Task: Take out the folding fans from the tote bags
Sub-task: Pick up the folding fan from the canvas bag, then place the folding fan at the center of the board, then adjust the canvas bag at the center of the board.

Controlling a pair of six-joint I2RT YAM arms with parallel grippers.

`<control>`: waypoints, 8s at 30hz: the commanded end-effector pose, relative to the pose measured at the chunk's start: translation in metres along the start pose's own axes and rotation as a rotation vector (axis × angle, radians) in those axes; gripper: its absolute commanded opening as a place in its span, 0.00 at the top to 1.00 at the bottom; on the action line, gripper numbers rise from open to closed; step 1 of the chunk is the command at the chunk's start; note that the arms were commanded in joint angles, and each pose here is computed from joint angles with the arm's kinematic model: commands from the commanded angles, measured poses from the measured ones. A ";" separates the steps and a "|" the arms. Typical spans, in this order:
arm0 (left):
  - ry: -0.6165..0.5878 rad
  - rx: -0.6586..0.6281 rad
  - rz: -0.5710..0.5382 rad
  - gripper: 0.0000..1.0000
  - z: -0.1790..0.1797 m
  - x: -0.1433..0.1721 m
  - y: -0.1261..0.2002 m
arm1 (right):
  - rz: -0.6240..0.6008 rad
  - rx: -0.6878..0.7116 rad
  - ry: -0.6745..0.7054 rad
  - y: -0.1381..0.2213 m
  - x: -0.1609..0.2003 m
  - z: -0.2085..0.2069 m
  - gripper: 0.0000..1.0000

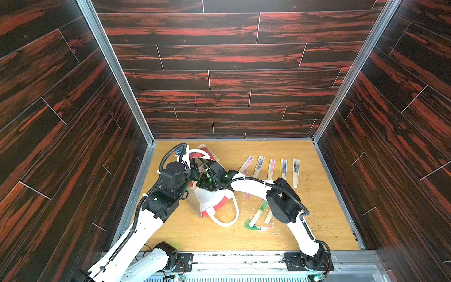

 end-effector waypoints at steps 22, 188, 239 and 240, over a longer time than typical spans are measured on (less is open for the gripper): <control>0.043 0.034 -0.045 1.00 -0.003 -0.010 0.006 | -0.040 -0.049 -0.098 -0.037 -0.018 -0.024 0.68; 0.121 -0.314 -0.080 1.00 0.021 -0.029 0.007 | -0.282 0.180 0.060 0.231 0.058 -0.115 0.65; 0.127 -0.175 -0.068 1.00 0.007 -0.034 0.000 | 0.056 0.031 0.577 0.052 0.100 0.029 0.61; 0.126 -0.171 -0.070 1.00 0.007 -0.035 0.000 | 0.069 0.032 0.571 0.047 0.100 0.028 0.61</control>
Point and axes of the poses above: each gripper's point midway between its finger pads, its own y axis back along the fingers, its own z axis along the line the jaws close on, x = y × z, the point moved 9 cm from there along y, back along the fingers, and after that the axes turned 4 degrees about y, right-handed, at the moved point
